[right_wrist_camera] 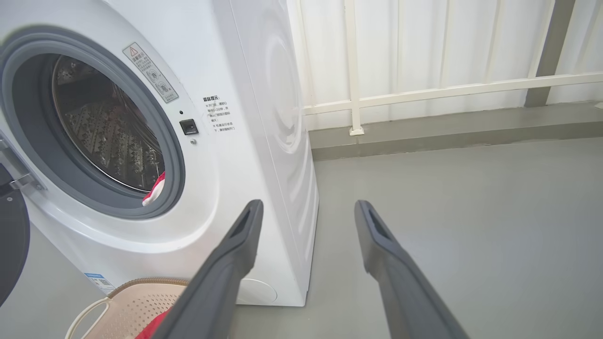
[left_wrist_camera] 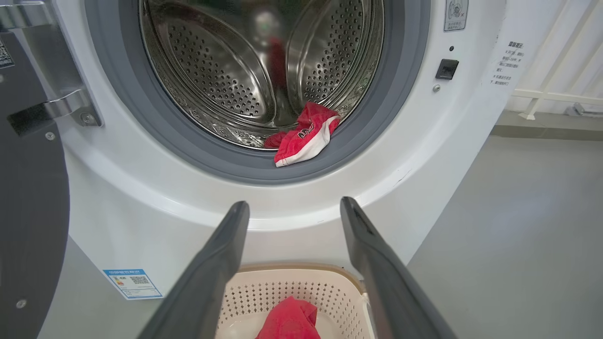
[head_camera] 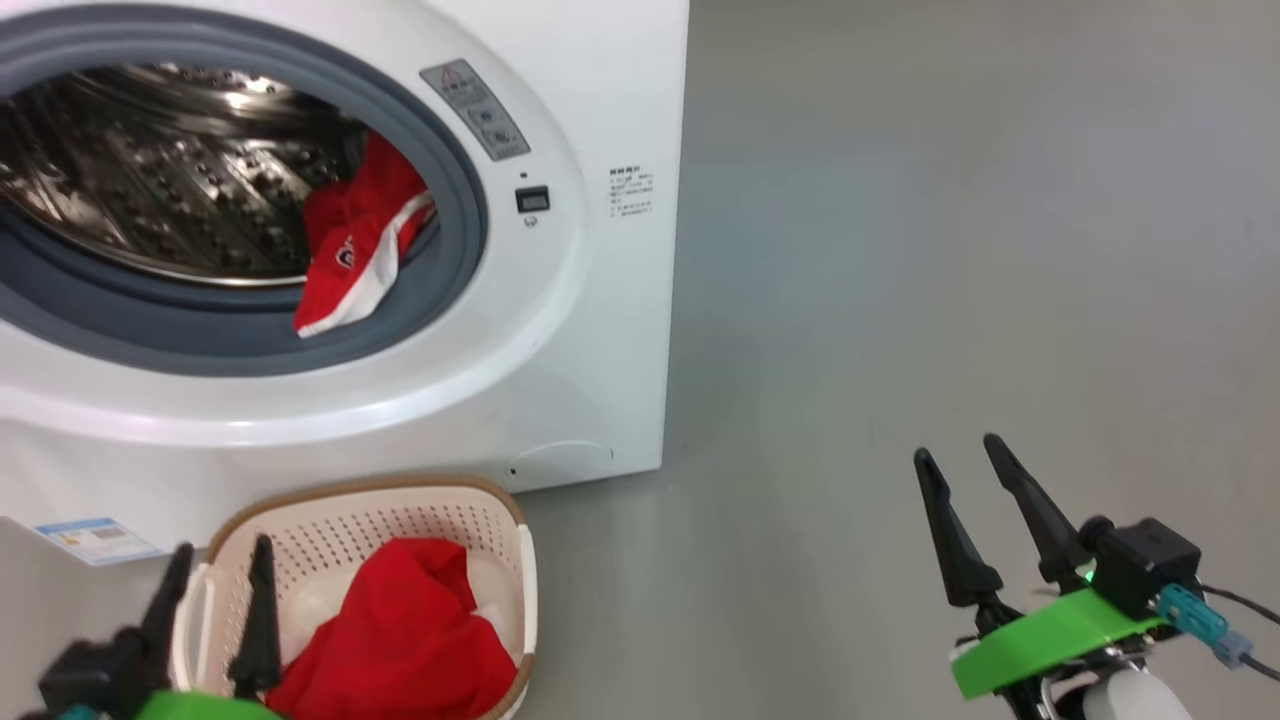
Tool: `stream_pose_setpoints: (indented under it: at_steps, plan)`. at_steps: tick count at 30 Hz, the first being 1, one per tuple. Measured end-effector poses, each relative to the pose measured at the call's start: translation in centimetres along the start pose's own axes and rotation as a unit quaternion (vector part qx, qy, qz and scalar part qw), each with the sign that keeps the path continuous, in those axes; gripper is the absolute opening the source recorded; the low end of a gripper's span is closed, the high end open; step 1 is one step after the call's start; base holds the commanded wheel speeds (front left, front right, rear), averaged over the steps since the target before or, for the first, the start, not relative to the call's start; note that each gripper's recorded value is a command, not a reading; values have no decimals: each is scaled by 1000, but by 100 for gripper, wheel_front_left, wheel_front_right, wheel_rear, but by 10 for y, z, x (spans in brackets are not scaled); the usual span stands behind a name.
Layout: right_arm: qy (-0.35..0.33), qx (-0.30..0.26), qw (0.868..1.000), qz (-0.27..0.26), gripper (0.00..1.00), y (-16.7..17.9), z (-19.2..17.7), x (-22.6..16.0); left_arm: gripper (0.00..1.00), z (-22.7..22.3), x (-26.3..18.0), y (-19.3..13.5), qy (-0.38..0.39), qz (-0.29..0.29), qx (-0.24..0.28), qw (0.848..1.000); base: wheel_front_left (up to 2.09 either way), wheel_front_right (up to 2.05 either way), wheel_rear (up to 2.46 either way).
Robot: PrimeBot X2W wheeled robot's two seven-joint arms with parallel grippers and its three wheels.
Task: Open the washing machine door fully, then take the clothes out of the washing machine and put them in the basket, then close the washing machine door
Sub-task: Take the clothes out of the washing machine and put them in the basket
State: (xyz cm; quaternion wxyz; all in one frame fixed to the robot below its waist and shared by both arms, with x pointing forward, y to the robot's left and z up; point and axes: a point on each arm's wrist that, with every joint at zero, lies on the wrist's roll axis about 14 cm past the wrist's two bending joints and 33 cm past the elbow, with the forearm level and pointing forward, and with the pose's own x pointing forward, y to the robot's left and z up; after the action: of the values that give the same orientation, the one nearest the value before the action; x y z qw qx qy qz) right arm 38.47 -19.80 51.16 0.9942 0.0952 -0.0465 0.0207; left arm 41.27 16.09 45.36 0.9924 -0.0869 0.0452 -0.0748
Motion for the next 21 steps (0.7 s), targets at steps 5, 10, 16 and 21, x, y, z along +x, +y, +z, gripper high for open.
stream_pose_setpoints:
  at_steps: [5, 10, 16, 21]
  plan:
    - [-2, 0, 1000, -3, 100, -2, 3, -14, 100, 6, -22, -5, -13, 4, -2, 1000, 0, 0, 0]
    - [-3, 2, 1000, -6, 100, -5, 5, -29, 100, 10, -43, -4, -22, 13, -2, 1000, 0, 0, 0]
    - [-3, -4, 1000, -13, 100, -12, 6, -42, 100, 17, -62, 4, -36, 32, 3, 999, 0, 0, 0]
    - [-7, -6, 1000, -21, 100, -17, 10, -45, 100, 18, -71, 6, -39, 38, 2, 998, 0, 0, 0]
